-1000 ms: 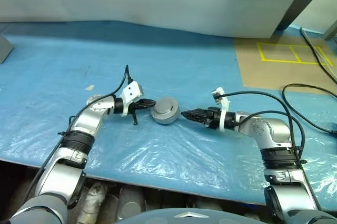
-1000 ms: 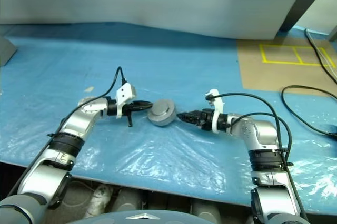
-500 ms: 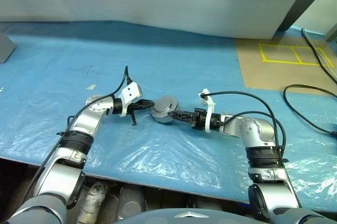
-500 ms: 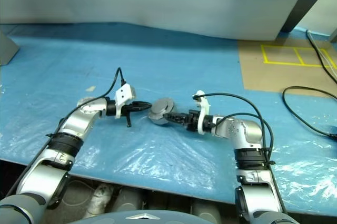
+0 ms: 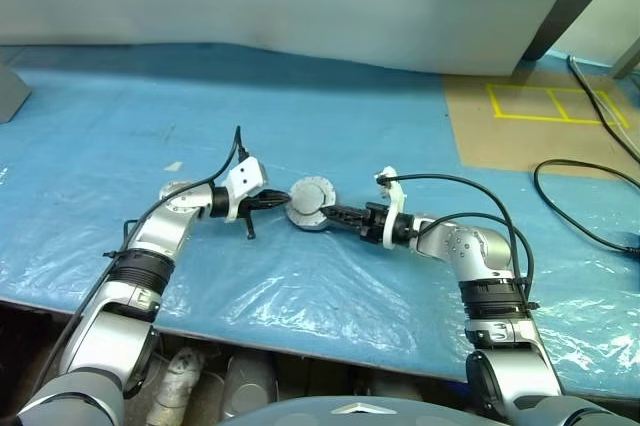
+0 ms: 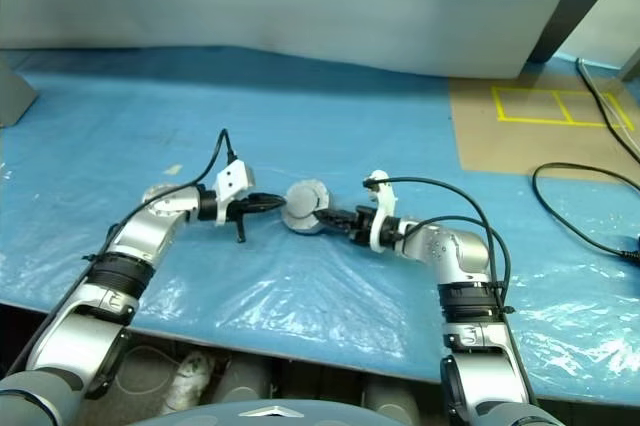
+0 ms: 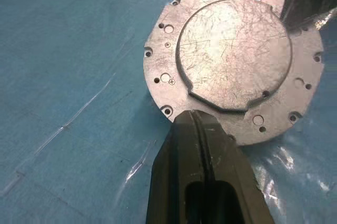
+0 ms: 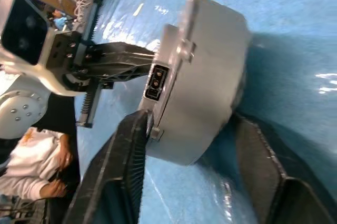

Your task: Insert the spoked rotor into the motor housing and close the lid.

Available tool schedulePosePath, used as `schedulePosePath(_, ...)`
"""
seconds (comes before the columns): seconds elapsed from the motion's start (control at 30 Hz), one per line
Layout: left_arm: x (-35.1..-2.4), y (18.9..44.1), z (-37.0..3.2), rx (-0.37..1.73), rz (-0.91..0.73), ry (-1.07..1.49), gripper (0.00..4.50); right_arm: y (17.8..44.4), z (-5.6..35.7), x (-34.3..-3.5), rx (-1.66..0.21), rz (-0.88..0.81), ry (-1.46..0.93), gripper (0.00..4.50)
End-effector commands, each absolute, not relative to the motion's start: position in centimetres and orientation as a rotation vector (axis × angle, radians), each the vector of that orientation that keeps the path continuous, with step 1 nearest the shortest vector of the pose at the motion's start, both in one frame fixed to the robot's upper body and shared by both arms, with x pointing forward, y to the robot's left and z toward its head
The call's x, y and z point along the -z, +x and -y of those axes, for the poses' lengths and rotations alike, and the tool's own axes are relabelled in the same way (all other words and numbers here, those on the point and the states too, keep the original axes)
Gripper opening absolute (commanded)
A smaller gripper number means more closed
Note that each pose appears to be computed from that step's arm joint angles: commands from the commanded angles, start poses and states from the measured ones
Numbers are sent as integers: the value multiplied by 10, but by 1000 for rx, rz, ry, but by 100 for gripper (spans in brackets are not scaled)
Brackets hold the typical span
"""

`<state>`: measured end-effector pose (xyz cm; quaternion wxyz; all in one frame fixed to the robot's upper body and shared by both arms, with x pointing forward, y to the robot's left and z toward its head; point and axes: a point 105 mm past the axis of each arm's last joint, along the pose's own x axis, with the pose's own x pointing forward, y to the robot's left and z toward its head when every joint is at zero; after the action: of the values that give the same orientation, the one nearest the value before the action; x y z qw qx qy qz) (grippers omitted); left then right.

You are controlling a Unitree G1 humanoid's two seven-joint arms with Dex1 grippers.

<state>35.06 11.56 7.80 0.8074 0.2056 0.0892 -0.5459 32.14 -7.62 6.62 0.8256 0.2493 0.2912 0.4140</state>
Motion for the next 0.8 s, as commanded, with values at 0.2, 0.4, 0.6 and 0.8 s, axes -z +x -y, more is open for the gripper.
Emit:
schedulePosePath(0.2, -53, 342, -116, 1185, -290, 440, 0, 321, 74, -58, -858, -642, 478, 122)
schedulePosePath(0.4, -105, 361, -124, 1104, -142, 290, 0, 317, 68, -59, -880, -669, 519, 122)
schedulePosePath(0.6, -158, 348, -144, 1139, -88, 6, 0, 318, 70, -71, -891, -685, 717, 122)
schedulePosePath(0.8, -151, 341, -162, 1061, -165, -122, 0, 319, 71, -104, -963, -589, 895, 122)
